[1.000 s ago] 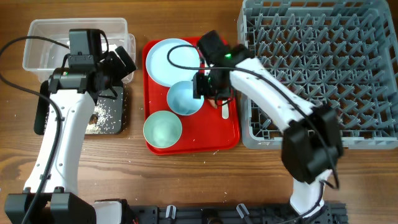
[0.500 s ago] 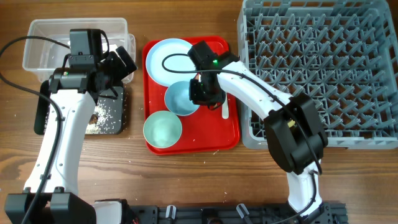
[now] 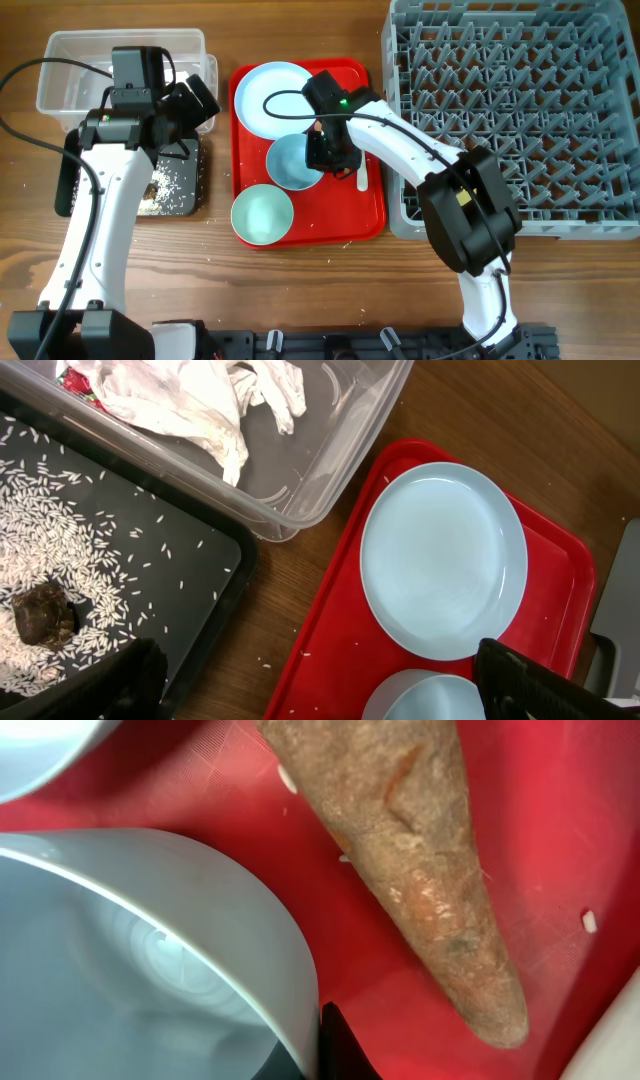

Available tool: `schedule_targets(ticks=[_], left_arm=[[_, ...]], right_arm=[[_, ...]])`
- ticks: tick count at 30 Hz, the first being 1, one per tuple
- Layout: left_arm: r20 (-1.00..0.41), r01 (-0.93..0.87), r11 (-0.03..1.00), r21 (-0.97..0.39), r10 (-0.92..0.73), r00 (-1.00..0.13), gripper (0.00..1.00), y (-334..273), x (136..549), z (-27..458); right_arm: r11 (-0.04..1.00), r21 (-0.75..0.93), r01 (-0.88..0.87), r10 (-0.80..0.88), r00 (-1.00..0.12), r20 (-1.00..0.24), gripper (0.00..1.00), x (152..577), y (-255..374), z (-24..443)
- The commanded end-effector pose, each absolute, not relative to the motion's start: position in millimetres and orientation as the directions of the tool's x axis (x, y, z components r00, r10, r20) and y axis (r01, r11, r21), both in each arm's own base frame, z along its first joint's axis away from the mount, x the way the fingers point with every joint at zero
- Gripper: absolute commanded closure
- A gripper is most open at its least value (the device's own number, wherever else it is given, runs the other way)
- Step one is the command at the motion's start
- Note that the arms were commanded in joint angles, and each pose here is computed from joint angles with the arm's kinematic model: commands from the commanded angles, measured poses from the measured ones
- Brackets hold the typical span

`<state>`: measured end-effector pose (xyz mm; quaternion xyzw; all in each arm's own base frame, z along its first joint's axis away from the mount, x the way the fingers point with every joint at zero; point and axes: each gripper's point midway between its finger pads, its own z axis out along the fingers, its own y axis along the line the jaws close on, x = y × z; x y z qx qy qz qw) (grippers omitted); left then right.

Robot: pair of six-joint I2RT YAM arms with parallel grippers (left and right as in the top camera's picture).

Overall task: Sort waste into correct bins and load items into the dishwasher rack
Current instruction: 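Reach the right gripper to the light-blue bowl on the red tray, then lift the light-blue bowl and carry it into the dish rack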

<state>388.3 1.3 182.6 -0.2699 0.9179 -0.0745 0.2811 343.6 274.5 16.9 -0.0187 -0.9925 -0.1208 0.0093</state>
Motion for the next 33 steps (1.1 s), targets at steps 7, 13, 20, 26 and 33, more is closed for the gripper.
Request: schedule_targets(ticks=[7, 13, 20, 26, 33], left_arm=[[-0.490, -0.453, 0.838, -0.303, -0.545, -0.680, 0.00, 2.5, 390.7, 191.4], [-0.490, -0.454, 0.838, -0.303, -0.545, -0.680, 0.00, 2.6, 390.6, 191.2], [-0.490, -0.454, 0.838, -0.303, -0.545, -0.680, 0.00, 2.6, 390.7, 191.4], [-0.490, -0.454, 0.838, -0.303, -0.545, -0.680, 0.00, 2.6, 390.7, 191.4], [-0.490, -0.454, 0.838, -0.303, -0.545, -0.680, 0.00, 2.6, 390.7, 191.4]], right_arm=[[0.949, 0.310, -0.053, 0.015, -0.977, -0.212, 0.96, 387.0, 247.0, 114.3], [0.978, 0.209, -0.016, 0.072, -0.910, -0.408, 0.96, 402.6, 184.9, 184.2], [0.998, 0.048, 0.034, 0.055, -0.827, -0.560, 0.96, 411.0, 115.2, 236.5], [0.981, -0.040, 0.190, 0.112, -0.720, -0.685, 0.96, 435.6, 56.6, 287.5], [0.951, -0.104, 0.290, 0.088, -0.578, -0.811, 0.96, 461.0, 32.8, 340.8]])
